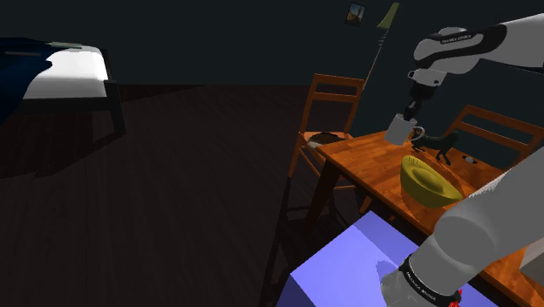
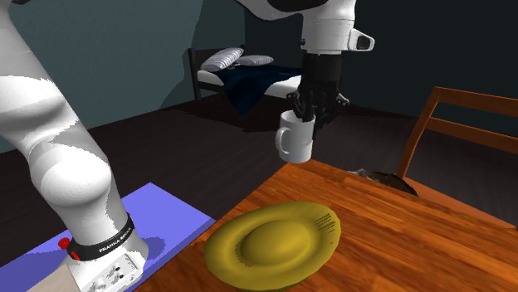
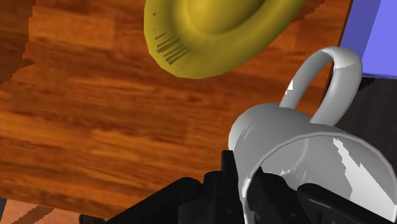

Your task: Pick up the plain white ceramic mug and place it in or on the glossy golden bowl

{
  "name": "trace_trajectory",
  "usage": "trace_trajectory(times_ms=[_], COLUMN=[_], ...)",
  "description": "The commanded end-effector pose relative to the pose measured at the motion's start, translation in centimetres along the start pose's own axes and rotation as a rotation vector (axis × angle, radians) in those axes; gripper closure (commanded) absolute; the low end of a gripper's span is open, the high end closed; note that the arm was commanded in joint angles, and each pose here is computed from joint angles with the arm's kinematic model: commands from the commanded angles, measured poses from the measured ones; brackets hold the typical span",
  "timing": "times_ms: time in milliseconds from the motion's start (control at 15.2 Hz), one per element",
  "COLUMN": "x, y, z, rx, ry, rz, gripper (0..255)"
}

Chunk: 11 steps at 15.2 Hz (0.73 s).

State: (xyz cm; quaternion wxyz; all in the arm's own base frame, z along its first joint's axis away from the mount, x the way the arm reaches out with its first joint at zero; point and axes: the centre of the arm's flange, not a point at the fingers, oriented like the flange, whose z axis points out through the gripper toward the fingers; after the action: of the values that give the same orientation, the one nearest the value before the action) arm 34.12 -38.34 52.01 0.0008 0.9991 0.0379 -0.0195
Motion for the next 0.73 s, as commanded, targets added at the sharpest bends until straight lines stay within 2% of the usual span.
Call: trace_trajectory(times_ms=[0, 660], x=[-2.1, -15.0], y=[0.2, 2.3], z=[-0.4, -1.5], rx=[0.000, 0.000], ry=[0.000, 0.000], rz=[0.000, 0.000], gripper=[255, 255])
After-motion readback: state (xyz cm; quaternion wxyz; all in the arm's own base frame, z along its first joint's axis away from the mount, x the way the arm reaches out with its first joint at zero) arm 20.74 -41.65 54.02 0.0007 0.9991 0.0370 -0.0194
